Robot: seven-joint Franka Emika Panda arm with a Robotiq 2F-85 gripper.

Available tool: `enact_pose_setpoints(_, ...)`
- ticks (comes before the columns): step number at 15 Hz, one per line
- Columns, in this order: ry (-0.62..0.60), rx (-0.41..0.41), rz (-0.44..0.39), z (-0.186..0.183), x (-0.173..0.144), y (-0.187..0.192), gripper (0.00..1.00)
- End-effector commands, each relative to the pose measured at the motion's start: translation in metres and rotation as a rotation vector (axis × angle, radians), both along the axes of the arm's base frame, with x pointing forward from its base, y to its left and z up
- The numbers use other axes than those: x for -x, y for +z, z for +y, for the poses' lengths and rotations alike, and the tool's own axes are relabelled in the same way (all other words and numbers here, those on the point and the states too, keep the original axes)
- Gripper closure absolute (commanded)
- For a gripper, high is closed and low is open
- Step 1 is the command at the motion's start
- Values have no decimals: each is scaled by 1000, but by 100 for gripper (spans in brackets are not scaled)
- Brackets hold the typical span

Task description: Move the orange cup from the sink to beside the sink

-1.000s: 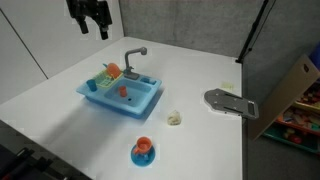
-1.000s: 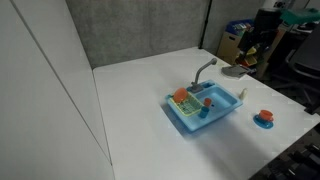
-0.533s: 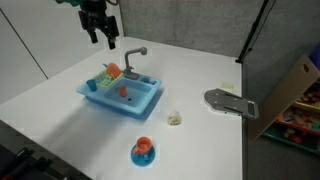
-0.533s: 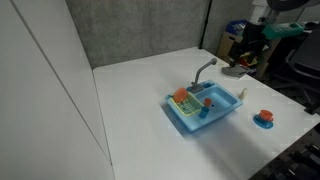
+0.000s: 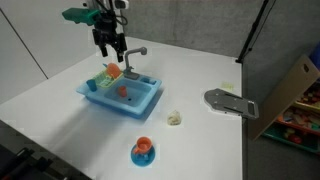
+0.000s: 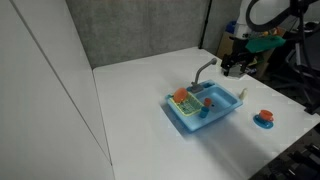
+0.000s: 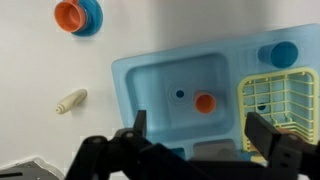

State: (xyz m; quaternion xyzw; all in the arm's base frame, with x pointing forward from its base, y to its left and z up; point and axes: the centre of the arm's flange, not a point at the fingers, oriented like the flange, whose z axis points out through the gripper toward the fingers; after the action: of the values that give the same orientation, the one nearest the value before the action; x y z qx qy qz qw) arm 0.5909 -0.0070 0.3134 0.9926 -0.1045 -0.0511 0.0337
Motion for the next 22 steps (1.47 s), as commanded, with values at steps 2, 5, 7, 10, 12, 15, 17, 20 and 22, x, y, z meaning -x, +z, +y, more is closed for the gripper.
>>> enact_pose_setpoints(2,-34,39,38,-1,-26,-21,0)
enact_pose_setpoints(5,-17,13,32,-3,-15,-29,0)
enact_pose_setpoints(7,-17,13,38,-3,-16,-33,0)
enact_pose_setpoints(10,-16,13,38,-3,-16,-33,0)
enact_pose_setpoints(12,-16,13,38,-3,-16,-33,0)
enact_pose_setpoints(15,9,20,6,-2,-23,-42,0)
enact_pose_setpoints(17,26,27,-15,-2,-27,-50,0)
enact_pose_setpoints(20,58,36,-31,1,-30,-66,0)
enact_pose_setpoints(22,69,43,-29,1,-32,-77,0)
